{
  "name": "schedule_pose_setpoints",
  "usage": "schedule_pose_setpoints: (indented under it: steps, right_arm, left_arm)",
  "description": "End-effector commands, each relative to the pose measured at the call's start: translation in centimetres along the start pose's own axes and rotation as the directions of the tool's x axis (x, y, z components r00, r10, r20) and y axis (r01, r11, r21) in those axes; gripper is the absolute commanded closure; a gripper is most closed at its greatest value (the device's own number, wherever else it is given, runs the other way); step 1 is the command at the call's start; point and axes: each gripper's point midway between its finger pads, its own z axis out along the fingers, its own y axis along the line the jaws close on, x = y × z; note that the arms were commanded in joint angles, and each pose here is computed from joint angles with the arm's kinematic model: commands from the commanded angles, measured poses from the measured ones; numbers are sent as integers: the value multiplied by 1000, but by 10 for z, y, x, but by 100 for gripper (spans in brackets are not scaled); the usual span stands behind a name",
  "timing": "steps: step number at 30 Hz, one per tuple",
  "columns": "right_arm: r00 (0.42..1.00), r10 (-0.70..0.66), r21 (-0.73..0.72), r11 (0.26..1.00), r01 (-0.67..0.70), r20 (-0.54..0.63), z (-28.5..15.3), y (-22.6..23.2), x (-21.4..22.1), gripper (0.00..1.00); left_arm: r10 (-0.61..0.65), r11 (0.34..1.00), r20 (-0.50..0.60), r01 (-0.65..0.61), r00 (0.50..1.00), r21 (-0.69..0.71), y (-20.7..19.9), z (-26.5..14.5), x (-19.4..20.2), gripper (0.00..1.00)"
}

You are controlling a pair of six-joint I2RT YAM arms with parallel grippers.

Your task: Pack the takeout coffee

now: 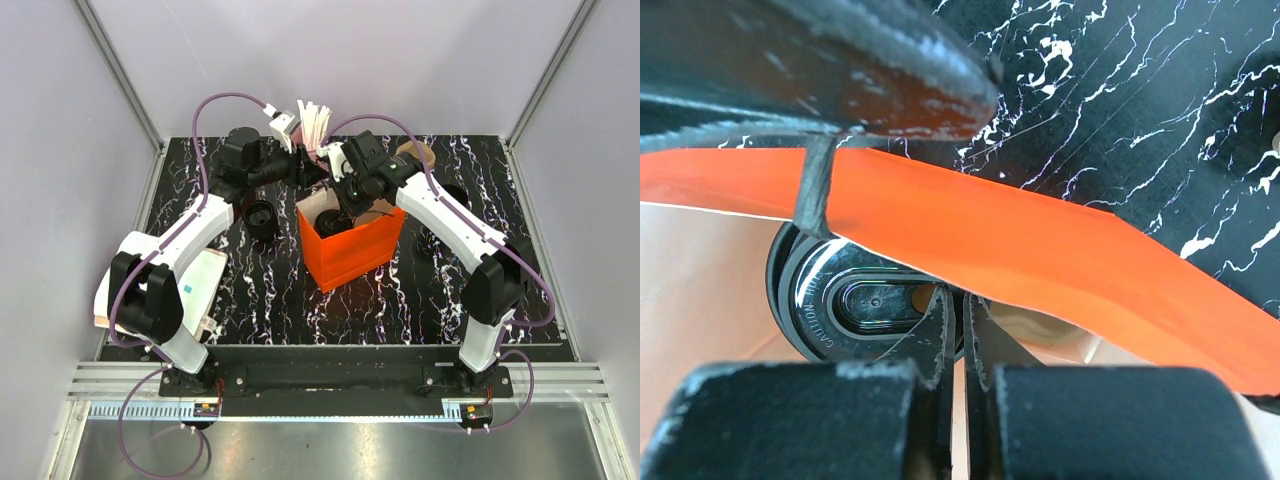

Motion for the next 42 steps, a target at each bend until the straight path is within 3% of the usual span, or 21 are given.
schedule_pose_setpoints:
  steps: [1, 11, 29, 42]
  right_arm:
    - [996, -27, 12, 1000, 26, 81, -8, 2, -18, 100]
    - [996, -33, 14, 999, 32, 82, -5, 1, -18, 100]
    - [995, -35, 12, 999, 34, 96, -7, 1, -19, 100]
    - [995, -36, 22, 999, 34, 98, -7, 0, -18, 100]
  left_arm:
    - [45, 998, 71, -48, 996, 38, -16, -11, -25, 54]
    - [40, 998, 67, -42, 997, 39, -15, -9, -23, 56]
    - [30, 999, 64, -31, 997, 10, -8, -8, -21, 74]
    - [26, 1000, 62, -26, 998, 1, -6, -7, -20, 74]
